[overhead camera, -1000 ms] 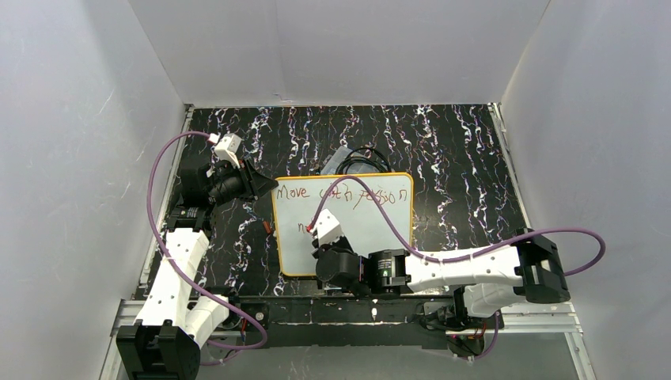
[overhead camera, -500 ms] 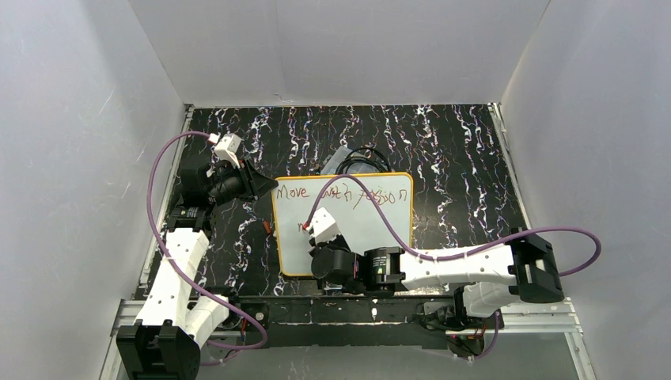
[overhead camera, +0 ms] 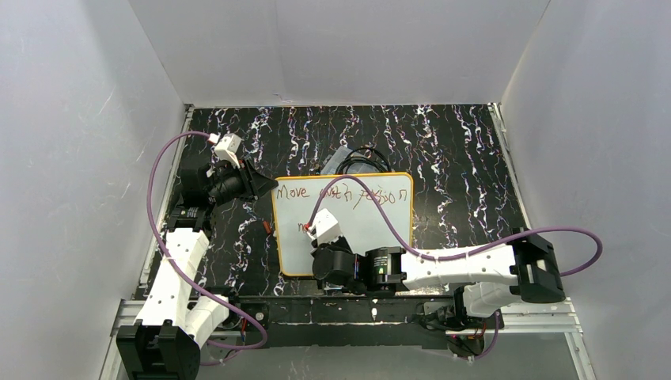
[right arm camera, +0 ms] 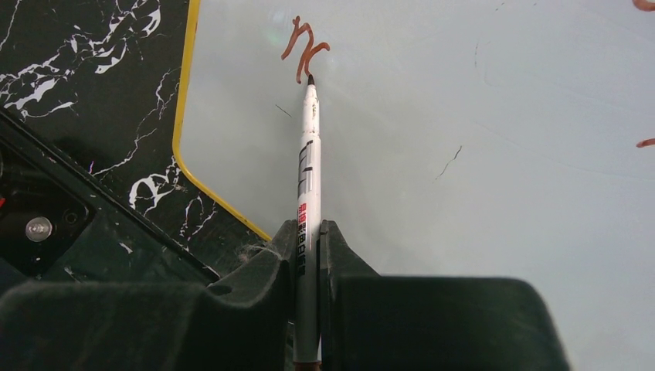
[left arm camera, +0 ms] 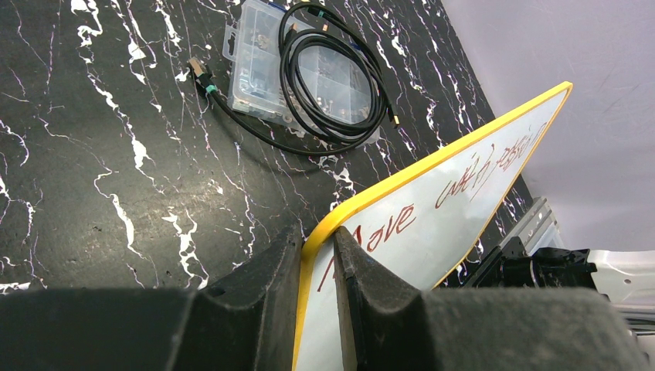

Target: Write a sentence on the whiteboard

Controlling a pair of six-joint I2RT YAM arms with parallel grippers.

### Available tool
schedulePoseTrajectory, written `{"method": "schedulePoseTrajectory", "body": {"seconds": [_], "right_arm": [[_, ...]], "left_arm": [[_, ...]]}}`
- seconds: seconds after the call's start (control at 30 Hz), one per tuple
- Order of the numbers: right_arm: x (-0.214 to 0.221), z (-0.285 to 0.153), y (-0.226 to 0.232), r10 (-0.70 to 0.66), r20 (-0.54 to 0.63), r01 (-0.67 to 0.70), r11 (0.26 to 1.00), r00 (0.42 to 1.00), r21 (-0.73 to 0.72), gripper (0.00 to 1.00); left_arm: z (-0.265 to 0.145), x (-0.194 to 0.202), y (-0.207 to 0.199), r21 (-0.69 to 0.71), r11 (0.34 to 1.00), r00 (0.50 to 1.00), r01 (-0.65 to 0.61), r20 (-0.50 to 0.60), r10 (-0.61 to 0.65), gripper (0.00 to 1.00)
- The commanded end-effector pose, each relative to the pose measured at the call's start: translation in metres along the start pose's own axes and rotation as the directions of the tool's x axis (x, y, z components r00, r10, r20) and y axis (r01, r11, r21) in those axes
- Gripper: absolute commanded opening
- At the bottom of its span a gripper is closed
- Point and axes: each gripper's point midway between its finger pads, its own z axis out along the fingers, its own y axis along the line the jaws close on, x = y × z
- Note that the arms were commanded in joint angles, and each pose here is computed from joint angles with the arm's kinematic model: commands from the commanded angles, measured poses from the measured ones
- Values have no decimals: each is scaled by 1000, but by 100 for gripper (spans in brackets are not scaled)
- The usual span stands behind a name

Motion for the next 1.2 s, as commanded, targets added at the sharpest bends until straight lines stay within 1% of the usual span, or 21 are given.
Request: {"method": "schedulePoseTrajectory", "body": {"seconds": [0.0, 0.43, 0.63, 0.8, 1.0, 1.17], "right_arm": [[-9, -6, -20, 8, 25, -10, 997, 1000, 76, 1], [-37, -6, -18, -7, 98, -2, 996, 995, 90, 1], [-42, -2, -12, -18, 108, 9, 997, 994, 82, 1], [-39, -1, -8, -27, 95, 20, 997, 995, 68, 1], [-45, -11, -8, 13, 135, -15, 1000, 991, 10, 1], [-43, -10, -12, 8, 131, -12, 999, 991, 34, 1]], "left_arm": [[-4, -3, -10, 30, 999, 1000, -10, -2, 10, 19], [-4, -2, -10, 30, 1000, 1000, -8, -3, 8, 19], [-4, -2, -10, 30, 1000, 1000, -9, -4, 9, 19], [-4, -2, -10, 30, 1000, 1000, -9, -4, 9, 19], [-4, -3, -10, 30, 1000, 1000, -10, -3, 10, 19], [-4, -2, -10, 31, 999, 1000, -8, -4, 9, 19]]}}
